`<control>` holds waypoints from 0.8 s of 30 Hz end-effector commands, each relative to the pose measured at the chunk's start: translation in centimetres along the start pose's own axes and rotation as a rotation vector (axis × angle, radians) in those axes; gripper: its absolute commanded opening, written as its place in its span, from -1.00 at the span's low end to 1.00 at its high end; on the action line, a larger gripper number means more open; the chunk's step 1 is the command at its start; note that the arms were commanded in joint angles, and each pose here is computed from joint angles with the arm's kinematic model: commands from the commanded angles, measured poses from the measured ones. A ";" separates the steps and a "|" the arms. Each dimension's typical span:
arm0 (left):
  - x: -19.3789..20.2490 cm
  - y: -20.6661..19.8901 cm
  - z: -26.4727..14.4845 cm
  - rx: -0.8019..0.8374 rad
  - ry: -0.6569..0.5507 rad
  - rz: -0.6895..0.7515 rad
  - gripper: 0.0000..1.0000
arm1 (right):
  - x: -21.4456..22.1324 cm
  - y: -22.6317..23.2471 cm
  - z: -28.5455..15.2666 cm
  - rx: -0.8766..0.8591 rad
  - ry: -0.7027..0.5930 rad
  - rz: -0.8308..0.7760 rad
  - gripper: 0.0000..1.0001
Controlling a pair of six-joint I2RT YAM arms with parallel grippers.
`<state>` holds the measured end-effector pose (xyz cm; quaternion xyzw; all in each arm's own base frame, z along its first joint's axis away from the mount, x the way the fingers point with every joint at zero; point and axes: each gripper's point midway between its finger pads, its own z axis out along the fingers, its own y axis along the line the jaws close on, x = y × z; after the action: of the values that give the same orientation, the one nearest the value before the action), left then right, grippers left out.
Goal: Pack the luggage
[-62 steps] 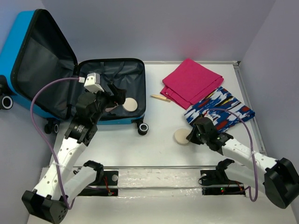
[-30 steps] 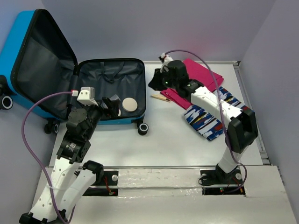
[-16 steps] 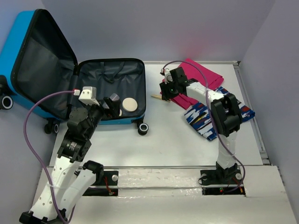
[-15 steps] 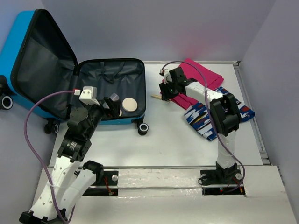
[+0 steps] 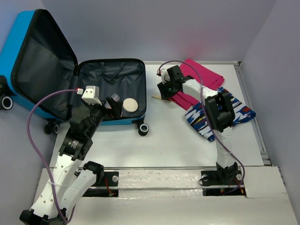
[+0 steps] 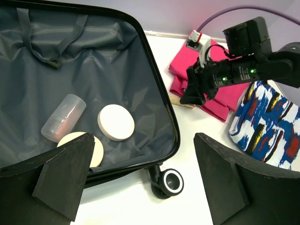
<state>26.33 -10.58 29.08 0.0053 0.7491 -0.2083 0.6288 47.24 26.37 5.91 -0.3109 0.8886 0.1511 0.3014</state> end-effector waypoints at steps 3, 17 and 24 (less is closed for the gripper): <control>-1.1 -0.5 -0.1 0.027 -0.042 0.018 0.98 | 1.2 1.8 1.5 -0.030 0.054 -0.014 0.02; -1.6 -0.7 -0.6 0.038 -0.061 0.015 0.98 | -1.2 2.7 -3.7 0.113 -0.098 0.101 -0.73; -1.8 -1.0 -0.8 0.051 -0.070 0.011 0.98 | -7.7 7.6 -13.2 -0.004 -0.356 0.190 -0.73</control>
<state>25.79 -10.60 29.80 0.0088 0.7399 -0.2160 0.6370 41.81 26.44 11.78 -0.2245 0.9010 0.1491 0.3399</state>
